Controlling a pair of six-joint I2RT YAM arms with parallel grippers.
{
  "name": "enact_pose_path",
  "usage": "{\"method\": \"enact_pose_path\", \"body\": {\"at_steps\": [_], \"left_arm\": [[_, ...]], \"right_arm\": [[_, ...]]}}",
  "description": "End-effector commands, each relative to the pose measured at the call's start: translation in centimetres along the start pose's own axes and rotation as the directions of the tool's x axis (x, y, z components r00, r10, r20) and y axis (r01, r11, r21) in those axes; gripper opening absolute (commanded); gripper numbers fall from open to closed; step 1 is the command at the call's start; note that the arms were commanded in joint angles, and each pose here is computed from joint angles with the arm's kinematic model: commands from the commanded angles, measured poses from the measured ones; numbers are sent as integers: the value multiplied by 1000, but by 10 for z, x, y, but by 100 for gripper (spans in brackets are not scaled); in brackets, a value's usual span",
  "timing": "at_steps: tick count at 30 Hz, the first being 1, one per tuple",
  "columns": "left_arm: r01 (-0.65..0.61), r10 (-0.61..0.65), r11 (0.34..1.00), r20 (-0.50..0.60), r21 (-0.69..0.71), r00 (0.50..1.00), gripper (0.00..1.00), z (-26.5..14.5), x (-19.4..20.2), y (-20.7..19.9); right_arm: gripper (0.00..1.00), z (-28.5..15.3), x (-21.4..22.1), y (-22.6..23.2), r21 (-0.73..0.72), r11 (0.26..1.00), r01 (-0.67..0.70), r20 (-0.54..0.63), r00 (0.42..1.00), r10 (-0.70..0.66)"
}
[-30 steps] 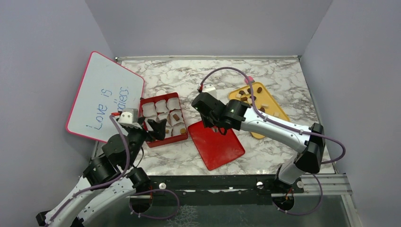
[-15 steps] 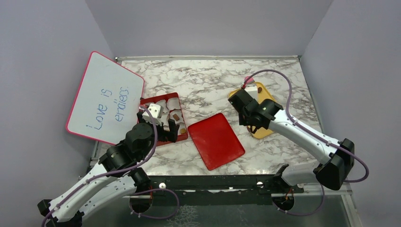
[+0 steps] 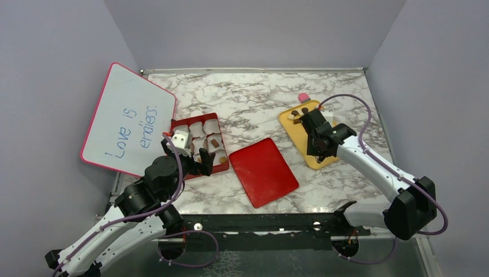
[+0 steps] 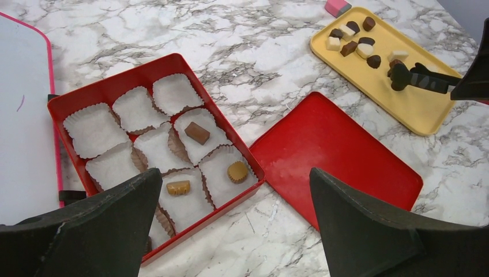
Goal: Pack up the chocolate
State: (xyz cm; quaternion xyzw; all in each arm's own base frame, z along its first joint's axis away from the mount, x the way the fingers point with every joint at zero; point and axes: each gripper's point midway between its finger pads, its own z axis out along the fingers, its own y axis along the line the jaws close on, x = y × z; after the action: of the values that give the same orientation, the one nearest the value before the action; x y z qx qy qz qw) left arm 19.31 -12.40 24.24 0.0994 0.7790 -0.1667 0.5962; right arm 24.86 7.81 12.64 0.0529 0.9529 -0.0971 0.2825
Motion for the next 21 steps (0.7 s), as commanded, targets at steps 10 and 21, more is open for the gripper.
{"method": "enact_pose_path", "body": {"at_steps": [10, 21], "left_arm": [[-2, 3, 1000, 31, -10, 1000, 99, -2, -5, 4], [-7, 8, 1000, 27, -13, 1000, 99, -1, -4, 4]], "right_arm": [[43, 21, -7, 10, -59, 998, -31, 7, 999, 31], [30, 22, -4, 13, -79, 997, 20, -11, 1000, -21]]}}
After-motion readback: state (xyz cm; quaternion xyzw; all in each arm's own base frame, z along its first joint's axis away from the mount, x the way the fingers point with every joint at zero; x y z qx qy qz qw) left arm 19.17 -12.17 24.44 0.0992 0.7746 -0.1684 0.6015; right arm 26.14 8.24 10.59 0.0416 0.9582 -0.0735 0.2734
